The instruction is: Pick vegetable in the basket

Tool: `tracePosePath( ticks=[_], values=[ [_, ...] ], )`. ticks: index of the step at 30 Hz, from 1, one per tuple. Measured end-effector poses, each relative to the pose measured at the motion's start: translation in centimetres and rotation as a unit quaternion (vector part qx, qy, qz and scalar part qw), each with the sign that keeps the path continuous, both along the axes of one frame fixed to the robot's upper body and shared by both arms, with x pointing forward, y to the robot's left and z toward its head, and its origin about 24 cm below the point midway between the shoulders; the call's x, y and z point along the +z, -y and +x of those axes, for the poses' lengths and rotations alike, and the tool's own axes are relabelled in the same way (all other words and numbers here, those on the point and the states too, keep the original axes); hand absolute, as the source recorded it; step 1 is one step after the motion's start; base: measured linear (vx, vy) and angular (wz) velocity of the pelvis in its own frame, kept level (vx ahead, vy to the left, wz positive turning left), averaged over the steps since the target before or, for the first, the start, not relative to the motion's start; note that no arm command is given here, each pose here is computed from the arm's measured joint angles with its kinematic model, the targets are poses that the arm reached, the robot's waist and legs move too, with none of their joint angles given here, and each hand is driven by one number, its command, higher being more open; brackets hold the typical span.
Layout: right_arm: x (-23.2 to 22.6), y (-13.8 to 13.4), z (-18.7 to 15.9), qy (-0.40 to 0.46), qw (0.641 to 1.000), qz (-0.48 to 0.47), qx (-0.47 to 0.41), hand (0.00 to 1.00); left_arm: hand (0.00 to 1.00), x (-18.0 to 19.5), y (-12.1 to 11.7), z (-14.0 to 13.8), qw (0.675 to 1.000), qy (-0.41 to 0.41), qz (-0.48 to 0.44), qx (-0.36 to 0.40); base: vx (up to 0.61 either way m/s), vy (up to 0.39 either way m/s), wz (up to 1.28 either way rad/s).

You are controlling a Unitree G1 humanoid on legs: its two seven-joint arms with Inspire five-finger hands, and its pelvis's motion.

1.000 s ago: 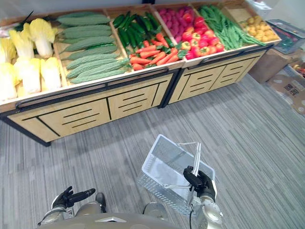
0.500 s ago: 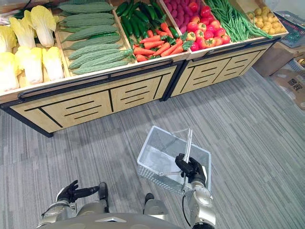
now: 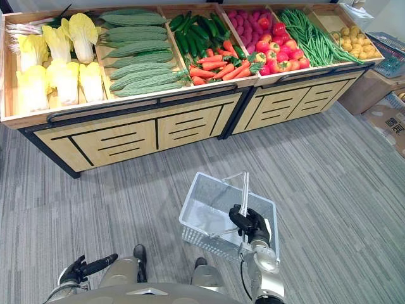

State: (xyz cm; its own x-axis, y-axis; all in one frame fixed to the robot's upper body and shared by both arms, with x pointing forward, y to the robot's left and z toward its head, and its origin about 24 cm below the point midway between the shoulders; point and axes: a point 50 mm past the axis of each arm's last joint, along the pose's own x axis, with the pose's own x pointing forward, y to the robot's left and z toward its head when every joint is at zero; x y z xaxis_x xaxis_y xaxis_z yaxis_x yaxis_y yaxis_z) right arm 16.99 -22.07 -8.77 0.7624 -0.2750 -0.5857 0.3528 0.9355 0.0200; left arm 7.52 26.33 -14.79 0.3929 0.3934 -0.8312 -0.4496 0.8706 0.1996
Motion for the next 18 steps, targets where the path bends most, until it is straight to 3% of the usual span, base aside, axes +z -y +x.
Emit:
tracePosePath(
  ticks=[10,18],
  values=[
    [0.7,0.6,1.0,0.007,1.000,-0.021,0.020,0.00,1.00,0.3,-0.8,-0.3,0.999,0.011,0.009,0.034,0.17,0.105,-0.12],
    [0.3,0.7,0.2,-0.005,0.999,-0.024,0.025,0.00,1.00,0.6,-1.4,-0.2,0.999,0.012,0.021,0.032,0.23,0.073,0.47]
  ],
)
